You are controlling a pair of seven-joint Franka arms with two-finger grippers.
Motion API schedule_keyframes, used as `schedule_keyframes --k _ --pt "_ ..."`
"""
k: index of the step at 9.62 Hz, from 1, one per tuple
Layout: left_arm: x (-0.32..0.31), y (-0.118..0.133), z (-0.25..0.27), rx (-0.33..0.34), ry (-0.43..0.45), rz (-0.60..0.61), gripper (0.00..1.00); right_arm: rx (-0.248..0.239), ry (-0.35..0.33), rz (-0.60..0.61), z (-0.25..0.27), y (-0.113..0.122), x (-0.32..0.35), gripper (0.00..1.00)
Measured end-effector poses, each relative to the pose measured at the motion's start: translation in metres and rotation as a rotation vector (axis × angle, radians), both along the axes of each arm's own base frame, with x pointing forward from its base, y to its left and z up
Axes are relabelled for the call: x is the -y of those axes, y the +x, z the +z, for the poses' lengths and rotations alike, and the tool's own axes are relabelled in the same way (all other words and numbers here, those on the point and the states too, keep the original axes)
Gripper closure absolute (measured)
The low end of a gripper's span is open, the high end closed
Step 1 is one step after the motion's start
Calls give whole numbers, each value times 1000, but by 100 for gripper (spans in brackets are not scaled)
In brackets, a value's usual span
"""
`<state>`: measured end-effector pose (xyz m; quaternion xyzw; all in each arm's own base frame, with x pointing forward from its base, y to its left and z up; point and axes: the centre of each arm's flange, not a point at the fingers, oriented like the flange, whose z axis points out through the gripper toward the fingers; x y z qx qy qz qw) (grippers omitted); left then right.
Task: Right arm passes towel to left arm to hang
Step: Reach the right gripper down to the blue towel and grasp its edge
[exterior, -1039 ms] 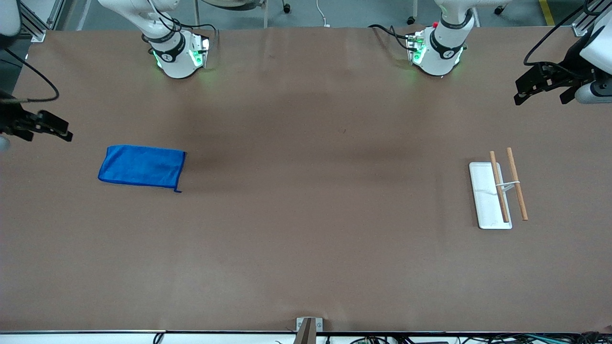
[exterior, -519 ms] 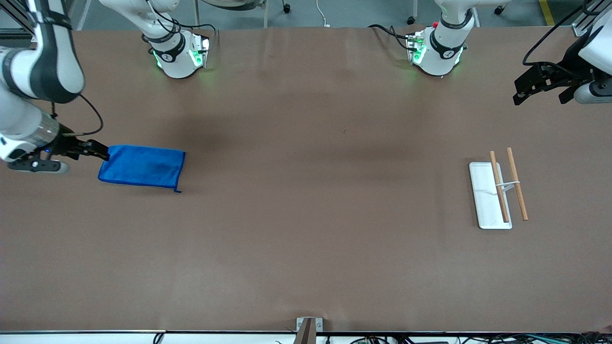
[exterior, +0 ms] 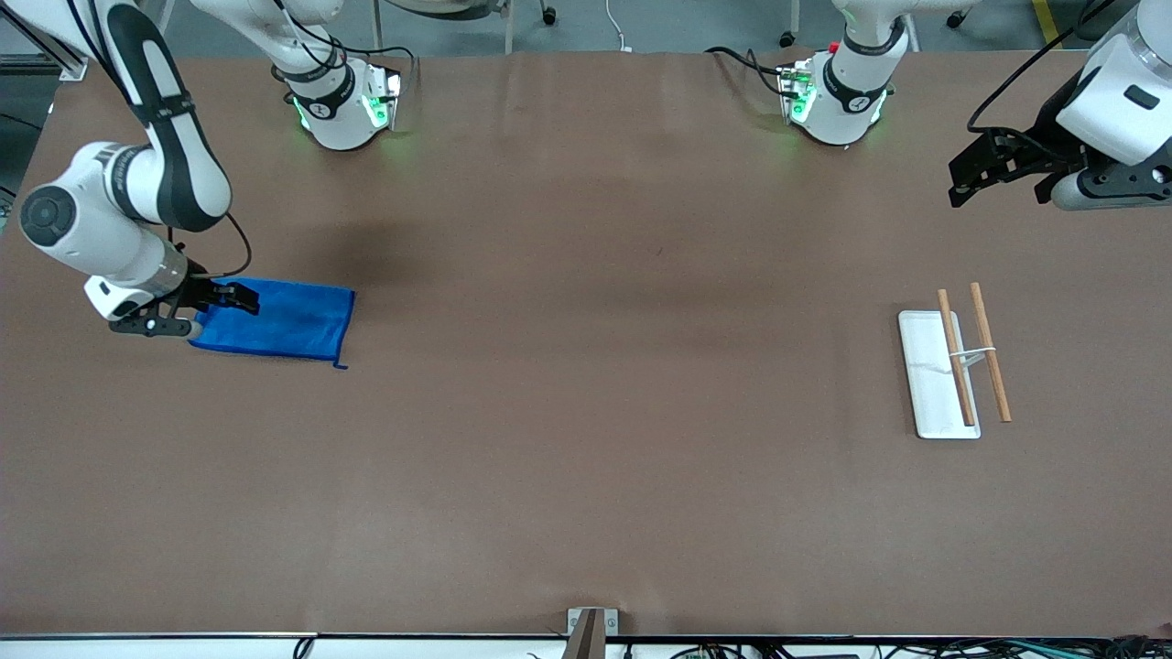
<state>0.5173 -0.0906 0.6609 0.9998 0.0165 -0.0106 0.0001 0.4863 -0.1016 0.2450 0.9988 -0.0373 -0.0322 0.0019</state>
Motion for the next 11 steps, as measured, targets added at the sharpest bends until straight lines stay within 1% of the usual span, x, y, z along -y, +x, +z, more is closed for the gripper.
schedule_keyframes --k 2,4,5,6,7,9,10,11 --pt "-1 3 -4 -7 0 3 0 9 -7 -1 -44 -8 2 3" --pt "-4 5 -7 -14 0 7 0 -14 -6 1 -77 -18 0 5" --pt "-6 5 -7 -14 0 9 0 -18 -6 1 -81 -18 0 9" --pt "-6 6 -7 -14 -1 9 0 -15 -6 2 -79 -17 0 16" --pt "-6 6 -7 -14 -1 8 0 -12 -6 4 -77 -17 -1 34" --pt "-6 6 -7 -14 -1 6 0 -14 -4 7 -75 -16 -2 63" --pt "-6 6 -7 -14 -1 5 0 -16 -3 8 -74 -16 -3 79" --pt "-6 6 -7 -14 -1 5 0 -17 -3 8 -74 -16 -3 85"
